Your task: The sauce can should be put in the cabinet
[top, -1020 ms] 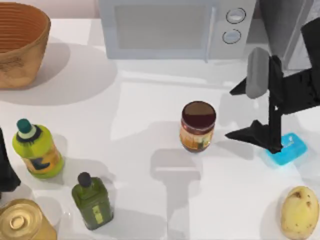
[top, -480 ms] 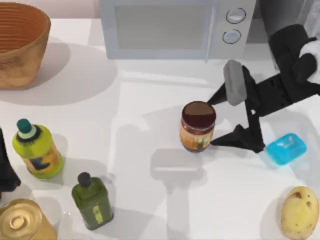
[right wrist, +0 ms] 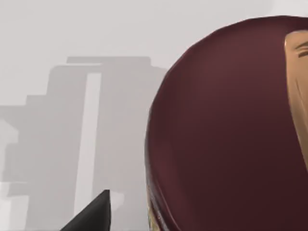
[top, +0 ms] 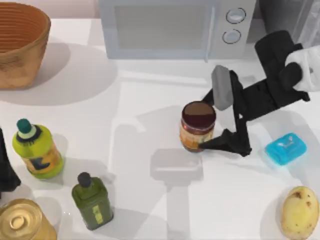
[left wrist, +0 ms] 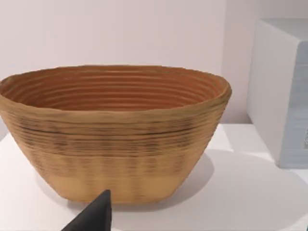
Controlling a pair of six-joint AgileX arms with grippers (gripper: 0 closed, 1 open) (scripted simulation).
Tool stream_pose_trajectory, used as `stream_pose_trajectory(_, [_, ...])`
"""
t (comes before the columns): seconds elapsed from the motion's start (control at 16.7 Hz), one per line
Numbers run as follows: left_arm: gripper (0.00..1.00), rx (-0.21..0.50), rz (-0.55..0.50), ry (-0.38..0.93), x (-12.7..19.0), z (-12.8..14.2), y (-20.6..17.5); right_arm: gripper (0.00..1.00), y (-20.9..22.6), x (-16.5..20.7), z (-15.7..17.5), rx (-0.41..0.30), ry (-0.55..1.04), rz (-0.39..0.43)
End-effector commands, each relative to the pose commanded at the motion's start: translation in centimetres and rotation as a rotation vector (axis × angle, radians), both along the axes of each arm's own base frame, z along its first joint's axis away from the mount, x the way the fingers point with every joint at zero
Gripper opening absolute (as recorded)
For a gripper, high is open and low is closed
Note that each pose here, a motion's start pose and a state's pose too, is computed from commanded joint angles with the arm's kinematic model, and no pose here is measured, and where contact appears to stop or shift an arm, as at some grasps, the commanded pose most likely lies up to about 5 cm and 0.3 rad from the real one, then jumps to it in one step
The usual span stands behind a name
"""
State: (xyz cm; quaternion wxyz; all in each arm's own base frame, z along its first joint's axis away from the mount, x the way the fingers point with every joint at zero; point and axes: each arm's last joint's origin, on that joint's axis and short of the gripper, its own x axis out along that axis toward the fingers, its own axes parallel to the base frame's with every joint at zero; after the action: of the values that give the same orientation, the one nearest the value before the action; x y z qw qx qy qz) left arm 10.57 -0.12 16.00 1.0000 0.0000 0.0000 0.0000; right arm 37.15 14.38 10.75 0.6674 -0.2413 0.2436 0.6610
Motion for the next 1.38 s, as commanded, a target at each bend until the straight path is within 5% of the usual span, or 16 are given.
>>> stream_pose_trajectory(0.54, [1.0, 0.0, 0.0, 0.0, 0.0, 0.0, 0.0, 1.0, 2.8, -0.1, -2.3, 0.0, 0.0, 0.0])
stream_pose_trajectory(1.32, [1.0, 0.0, 0.0, 0.0, 0.0, 0.0, 0.0, 0.02, 2.8, -0.1, -2.3, 0.0, 0.0, 0.0])
stream_pose_trajectory(1.38, [1.0, 0.0, 0.0, 0.0, 0.0, 0.0, 0.0, 0.0, 2.8, -0.1, -2.3, 0.0, 0.0, 0.0])
